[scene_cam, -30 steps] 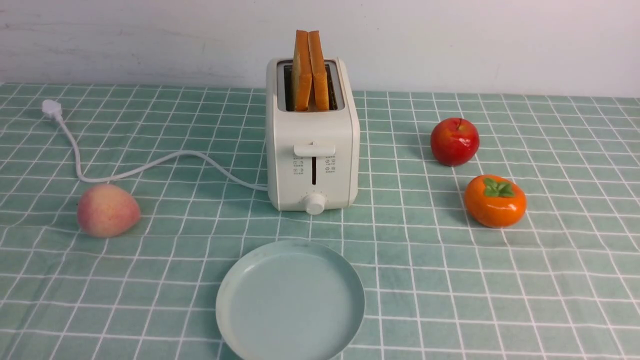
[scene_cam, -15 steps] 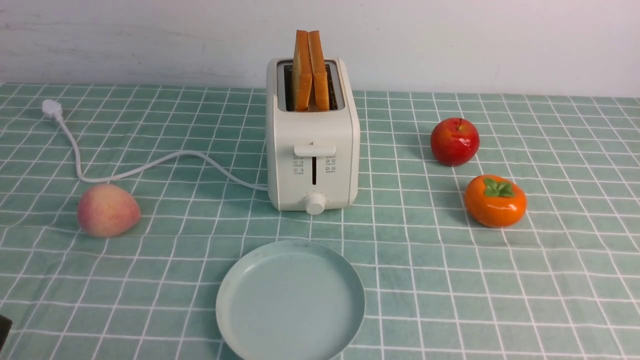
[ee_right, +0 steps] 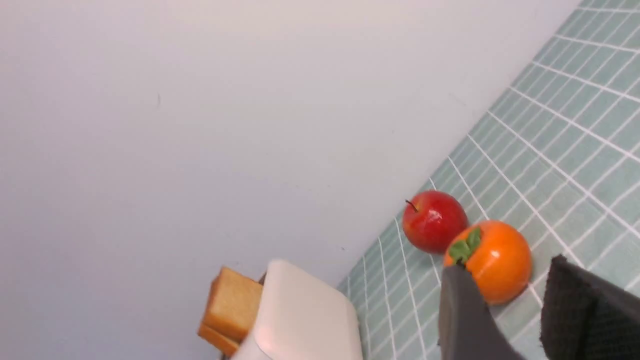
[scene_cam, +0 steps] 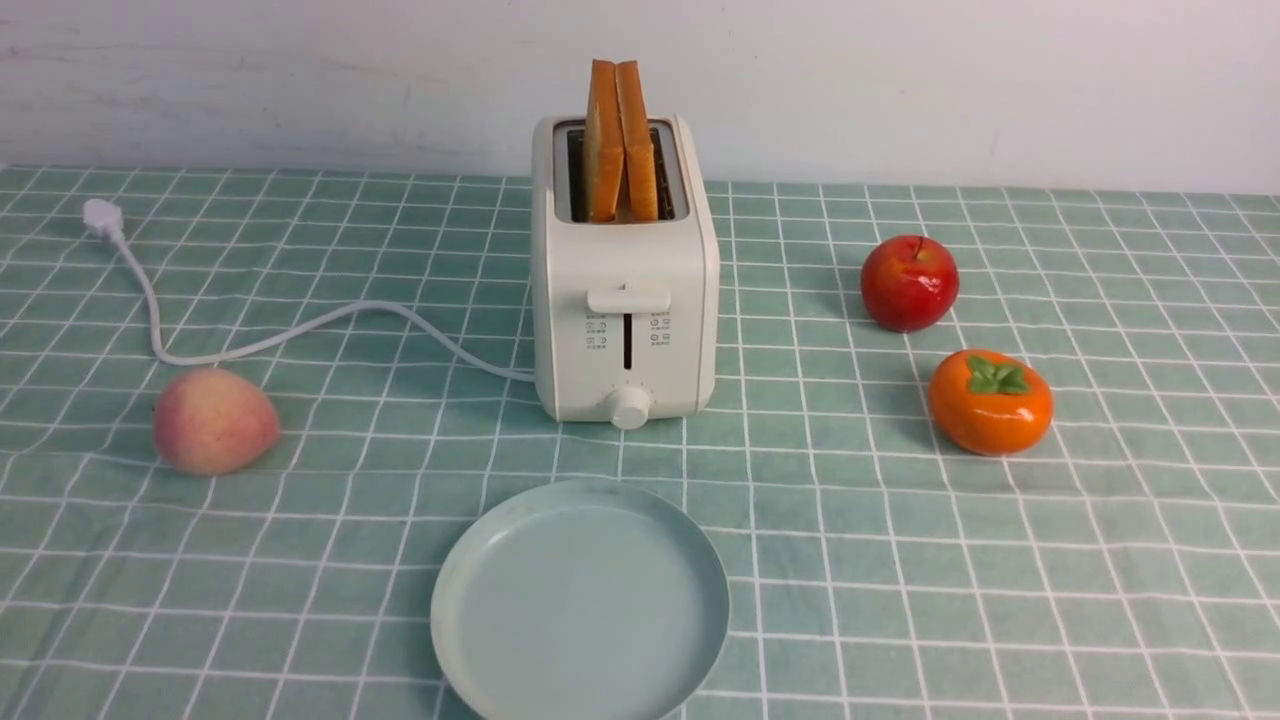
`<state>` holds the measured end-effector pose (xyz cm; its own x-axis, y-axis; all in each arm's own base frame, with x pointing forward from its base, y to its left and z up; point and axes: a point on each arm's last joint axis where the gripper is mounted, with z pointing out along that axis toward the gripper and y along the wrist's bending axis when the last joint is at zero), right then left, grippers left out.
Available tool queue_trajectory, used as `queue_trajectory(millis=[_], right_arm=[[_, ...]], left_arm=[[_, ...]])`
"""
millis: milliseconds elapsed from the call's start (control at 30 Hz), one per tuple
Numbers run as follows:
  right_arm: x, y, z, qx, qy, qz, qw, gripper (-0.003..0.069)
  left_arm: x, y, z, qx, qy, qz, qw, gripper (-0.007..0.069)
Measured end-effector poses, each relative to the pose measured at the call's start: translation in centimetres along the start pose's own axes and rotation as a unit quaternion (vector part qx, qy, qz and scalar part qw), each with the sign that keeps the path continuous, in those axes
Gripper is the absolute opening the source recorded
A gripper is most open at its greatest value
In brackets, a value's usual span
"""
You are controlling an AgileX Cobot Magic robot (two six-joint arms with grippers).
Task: Take toasted bread from bread machine on blue coffee table place on plate.
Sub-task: 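Reach for a toast slice standing in the toaster with the left gripper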
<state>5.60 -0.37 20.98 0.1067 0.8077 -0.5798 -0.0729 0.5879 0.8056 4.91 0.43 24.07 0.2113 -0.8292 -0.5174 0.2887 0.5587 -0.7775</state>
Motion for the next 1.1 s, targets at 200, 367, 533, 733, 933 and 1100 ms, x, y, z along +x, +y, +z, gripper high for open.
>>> queue_trajectory(millis=[200, 367, 533, 733, 933, 1100], right_arm=[[-1.0, 2.2, -0.2, -0.027, 0.018, 0.081, 0.996, 0.0227], [-4.1, 9.4, -1.4, -0.064, 0.137, -0.076, 0.986, 0.0118], [-6.1, 12.7, 1.1, 0.053, 0.304, -0.241, 0.920, -0.0017], [-5.0, 11.2, 4.2, 0.142, 0.436, -0.302, 0.836, -0.0017], [-4.4, 11.5, 5.1, 0.123, 0.448, -0.279, 0.841, -0.0016], [-4.6, 11.8, 5.4, 0.109, 0.428, -0.274, 0.854, -0.0014]], left_arm=[[-4.4, -7.6, 1.1, 0.044, 0.019, 0.081, 0.996, -0.0014], [-5.6, -10.7, 5.8, -0.112, 0.197, 0.172, 0.959, -0.0014], [-2.5, -8.4, 12.5, -0.252, 0.436, 0.223, 0.834, -0.0014], [2.1, -5.8, 18.8, -0.211, 0.552, 0.201, 0.781, -0.0014], [4.4, -6.0, 25.2, -0.117, 0.560, 0.180, 0.801, -0.0014], [5.5, -6.5, 28.6, -0.067, 0.551, 0.197, 0.808, -0.0014]])
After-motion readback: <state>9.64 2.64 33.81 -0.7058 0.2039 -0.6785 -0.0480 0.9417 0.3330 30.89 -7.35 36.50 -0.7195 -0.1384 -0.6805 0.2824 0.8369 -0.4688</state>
